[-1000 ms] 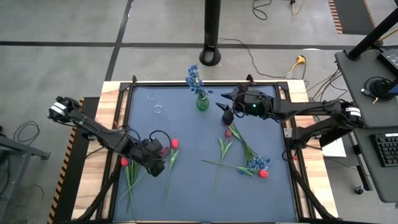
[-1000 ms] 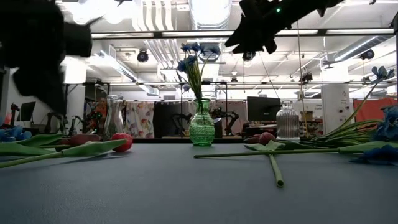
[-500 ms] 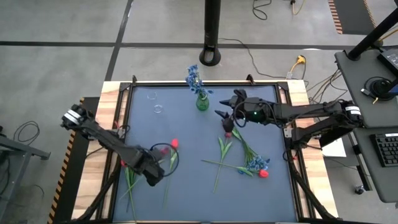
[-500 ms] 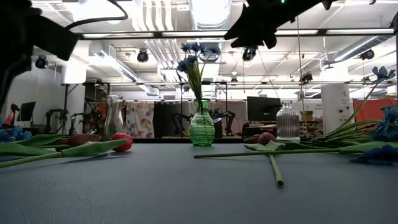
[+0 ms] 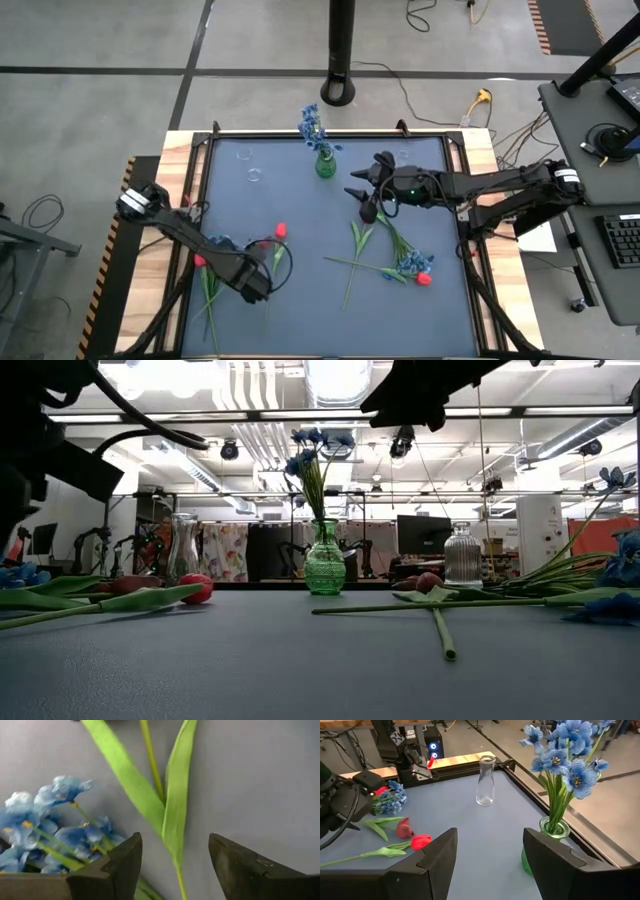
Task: Sort flowers into vase by color
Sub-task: Put the middle left red flower into the left transparent vase
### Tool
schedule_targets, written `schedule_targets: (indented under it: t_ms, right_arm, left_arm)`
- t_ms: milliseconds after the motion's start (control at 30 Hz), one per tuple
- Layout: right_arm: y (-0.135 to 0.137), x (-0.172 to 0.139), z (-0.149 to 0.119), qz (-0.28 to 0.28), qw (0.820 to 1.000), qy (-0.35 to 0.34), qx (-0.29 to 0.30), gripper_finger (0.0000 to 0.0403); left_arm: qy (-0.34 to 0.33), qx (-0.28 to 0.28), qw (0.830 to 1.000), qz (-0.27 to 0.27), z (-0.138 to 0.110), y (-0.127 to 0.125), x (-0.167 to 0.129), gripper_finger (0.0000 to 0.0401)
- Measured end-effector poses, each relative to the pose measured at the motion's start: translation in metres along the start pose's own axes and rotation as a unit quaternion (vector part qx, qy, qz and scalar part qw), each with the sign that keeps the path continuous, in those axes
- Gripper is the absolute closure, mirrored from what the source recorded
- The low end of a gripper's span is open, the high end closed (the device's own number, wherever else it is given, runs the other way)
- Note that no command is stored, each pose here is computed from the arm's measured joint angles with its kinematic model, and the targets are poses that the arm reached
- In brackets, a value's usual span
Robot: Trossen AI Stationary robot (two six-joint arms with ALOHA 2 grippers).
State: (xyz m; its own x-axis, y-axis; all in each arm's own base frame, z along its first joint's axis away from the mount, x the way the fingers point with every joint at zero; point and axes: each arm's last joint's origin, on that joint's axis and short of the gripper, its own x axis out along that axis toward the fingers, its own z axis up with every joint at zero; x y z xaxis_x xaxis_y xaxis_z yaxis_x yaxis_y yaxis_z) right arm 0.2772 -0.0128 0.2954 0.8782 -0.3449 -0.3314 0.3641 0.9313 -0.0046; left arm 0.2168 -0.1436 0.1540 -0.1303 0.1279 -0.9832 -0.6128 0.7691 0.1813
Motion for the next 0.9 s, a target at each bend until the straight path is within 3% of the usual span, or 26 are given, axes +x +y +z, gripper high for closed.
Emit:
schedule_targets:
  t_ms: [400,733,900]
  right_arm:
    - [0.005,-0.002,-0.001,0.009,1.000,0.003,-0.002,0.0184]
    - [0.007,-0.002,-0.002,0.012,1.000,0.004,-0.004,0.0184]
    - [0.007,-0.002,-0.002,0.012,1.000,0.004,-0.004,0.0184]
  left_arm:
    - [-0.003,-0.001,1.000,0.004,0.002,-0.005,0.012,0.0272]
    - [-0.002,-0.003,1.000,0.003,0.003,-0.006,0.013,0.0385]
    - [-0.004,0.001,1.000,0.004,0.003,-0.005,0.009,0.0395]
